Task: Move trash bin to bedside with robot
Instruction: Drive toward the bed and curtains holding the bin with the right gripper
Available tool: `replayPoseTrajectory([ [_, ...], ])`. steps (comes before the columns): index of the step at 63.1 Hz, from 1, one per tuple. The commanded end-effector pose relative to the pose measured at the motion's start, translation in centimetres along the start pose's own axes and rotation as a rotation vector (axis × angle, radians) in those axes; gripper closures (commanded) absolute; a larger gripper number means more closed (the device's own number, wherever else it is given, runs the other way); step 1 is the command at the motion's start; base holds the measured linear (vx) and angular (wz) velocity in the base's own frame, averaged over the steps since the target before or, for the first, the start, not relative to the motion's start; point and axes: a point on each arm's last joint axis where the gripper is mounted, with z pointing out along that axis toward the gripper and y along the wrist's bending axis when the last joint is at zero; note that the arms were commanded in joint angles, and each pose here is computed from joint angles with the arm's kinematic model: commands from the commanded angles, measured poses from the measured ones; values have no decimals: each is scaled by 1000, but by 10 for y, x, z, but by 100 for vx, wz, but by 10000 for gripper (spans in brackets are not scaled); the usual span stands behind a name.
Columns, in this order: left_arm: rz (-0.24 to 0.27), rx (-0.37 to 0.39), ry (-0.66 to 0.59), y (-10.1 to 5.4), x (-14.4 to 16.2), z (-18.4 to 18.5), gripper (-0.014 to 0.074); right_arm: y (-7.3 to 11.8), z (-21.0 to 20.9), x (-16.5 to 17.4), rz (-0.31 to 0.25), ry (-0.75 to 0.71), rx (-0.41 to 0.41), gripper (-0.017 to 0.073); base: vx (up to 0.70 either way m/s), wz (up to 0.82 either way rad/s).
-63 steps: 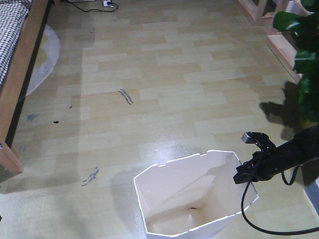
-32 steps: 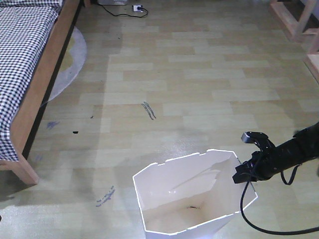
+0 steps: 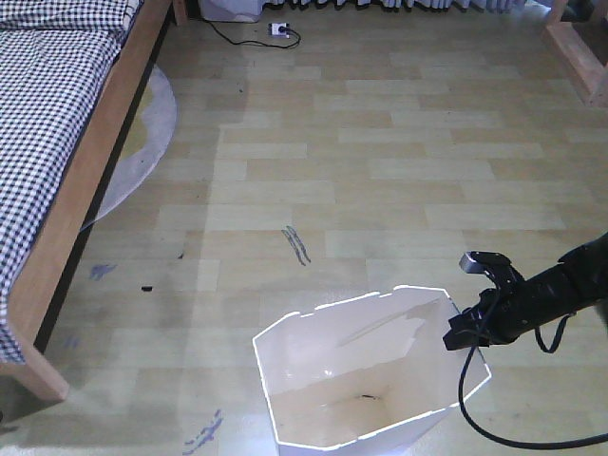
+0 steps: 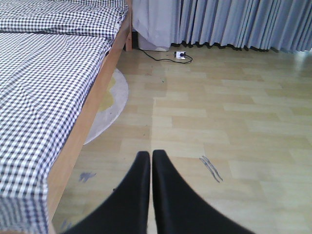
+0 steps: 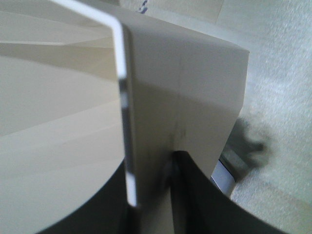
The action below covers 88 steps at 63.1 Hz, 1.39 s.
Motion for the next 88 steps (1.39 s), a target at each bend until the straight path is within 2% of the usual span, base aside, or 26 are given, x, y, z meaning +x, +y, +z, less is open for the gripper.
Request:
replayPoseTrajectory([
  [1,-6,11,-76,-1,-5,-1,600,24,-24,-15,-2,-73,-173,564,35,-1],
  [88,-6,11,-76,-1,-5,-1,600,24,-24,-15,-2,-73,-173,564,34,2],
])
